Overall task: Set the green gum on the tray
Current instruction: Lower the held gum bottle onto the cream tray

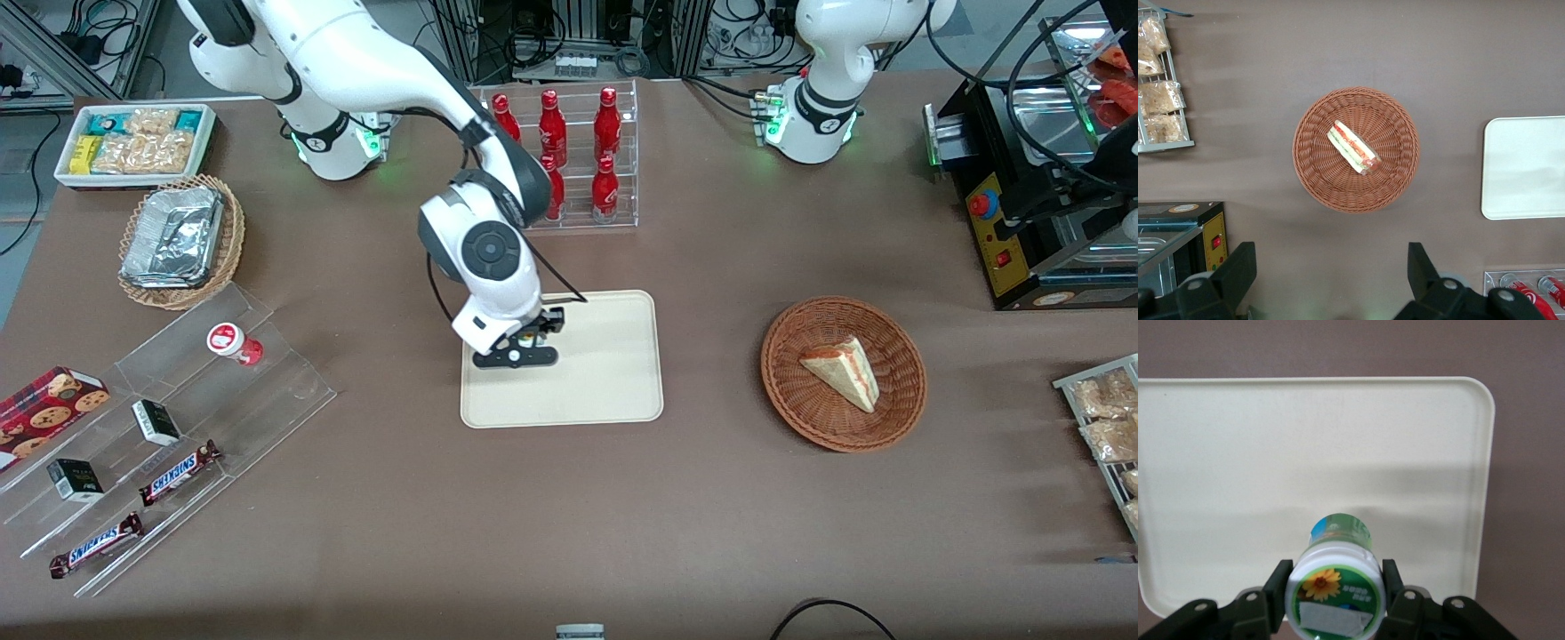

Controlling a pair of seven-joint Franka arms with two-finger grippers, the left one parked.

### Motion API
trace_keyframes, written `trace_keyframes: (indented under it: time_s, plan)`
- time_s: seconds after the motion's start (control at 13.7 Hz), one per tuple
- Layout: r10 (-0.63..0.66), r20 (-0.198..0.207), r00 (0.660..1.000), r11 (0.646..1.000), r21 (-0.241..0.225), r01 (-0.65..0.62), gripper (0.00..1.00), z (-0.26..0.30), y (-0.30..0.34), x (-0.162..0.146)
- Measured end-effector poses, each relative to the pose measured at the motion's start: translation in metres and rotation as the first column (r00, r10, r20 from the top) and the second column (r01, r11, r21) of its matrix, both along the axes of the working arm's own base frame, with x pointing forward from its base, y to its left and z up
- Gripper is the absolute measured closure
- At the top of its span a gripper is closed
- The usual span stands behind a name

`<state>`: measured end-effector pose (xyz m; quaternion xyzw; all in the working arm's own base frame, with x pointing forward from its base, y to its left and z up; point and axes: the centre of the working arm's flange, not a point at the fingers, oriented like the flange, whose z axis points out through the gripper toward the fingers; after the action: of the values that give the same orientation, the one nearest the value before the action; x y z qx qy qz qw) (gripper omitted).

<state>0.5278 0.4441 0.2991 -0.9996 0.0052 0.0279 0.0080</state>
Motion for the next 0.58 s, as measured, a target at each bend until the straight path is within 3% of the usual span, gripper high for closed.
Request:
trace_keyframes:
  time_s: [0.58]
  plan:
    - [-0.009,0.034,0.999,1.0,0.008,0.008,0.41,-0.041,0.03,0.004]
